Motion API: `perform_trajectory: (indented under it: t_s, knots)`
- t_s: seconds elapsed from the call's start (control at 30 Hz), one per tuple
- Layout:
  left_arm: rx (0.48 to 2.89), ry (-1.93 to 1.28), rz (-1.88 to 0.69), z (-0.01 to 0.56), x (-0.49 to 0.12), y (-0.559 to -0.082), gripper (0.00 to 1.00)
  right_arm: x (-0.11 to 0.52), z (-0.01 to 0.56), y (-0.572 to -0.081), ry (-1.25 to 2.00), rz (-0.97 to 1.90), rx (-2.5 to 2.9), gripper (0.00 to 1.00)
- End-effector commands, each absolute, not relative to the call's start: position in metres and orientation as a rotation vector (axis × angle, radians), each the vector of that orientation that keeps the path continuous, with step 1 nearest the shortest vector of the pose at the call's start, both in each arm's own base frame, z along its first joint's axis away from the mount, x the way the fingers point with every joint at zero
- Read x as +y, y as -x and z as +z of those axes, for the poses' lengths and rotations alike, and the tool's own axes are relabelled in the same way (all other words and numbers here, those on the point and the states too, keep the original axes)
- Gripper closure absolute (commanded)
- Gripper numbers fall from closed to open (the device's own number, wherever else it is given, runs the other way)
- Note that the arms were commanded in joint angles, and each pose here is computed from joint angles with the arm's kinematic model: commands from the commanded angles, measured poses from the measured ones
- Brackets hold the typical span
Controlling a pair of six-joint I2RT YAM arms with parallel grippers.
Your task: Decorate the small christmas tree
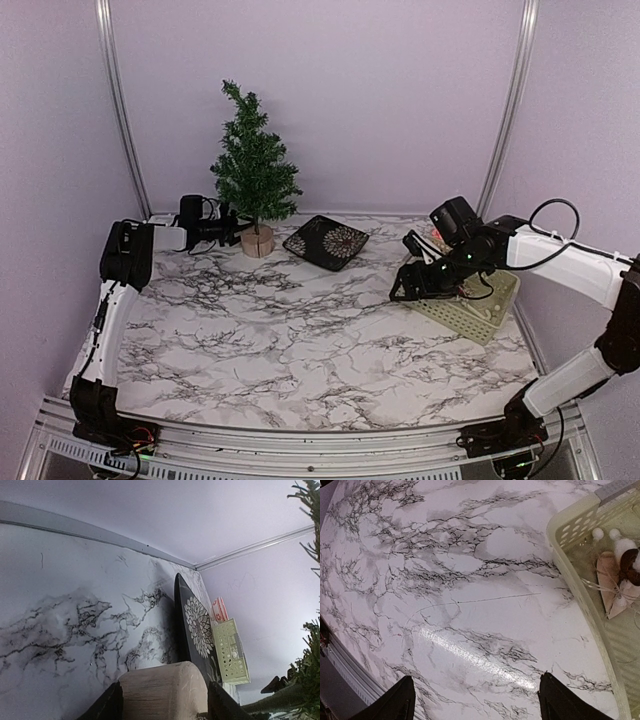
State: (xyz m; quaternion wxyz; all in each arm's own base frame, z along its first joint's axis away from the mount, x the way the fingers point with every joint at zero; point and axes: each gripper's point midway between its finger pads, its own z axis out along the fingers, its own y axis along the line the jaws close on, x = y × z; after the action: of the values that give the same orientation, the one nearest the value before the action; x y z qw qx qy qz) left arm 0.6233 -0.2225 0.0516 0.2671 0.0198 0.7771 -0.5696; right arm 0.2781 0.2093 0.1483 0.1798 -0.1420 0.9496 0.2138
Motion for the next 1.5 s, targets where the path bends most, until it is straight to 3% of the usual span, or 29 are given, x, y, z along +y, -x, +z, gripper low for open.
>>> perform_trajectory:
  t_s: [0.0,0.33,0.93,1.3,1.47]
  knots:
    - [2.185,-0.134,-1.610,0.030,-0.242,-0.580,0.45,0.212,0.168,-0.280,0.380,0.647,2.623,0.17]
    - [2.248,-0.254,-1.583,0.022,-0.249,-0.518,0.64,0.215,0.168,-0.279,0.380,0.686,2.597,0.16]
    - [2.383,-0.559,-1.507,0.022,-0.290,-0.393,0.70,0.240,0.166,-0.296,0.326,0.844,2.528,0.17]
    - [2.431,-0.615,-1.471,0.020,-0.306,-0.345,0.70,0.238,0.180,-0.298,0.324,0.828,2.485,0.18]
    - [2.398,-0.615,-1.422,0.041,-0.300,-0.343,0.55,0.221,0.206,-0.306,0.311,0.721,2.440,0.18]
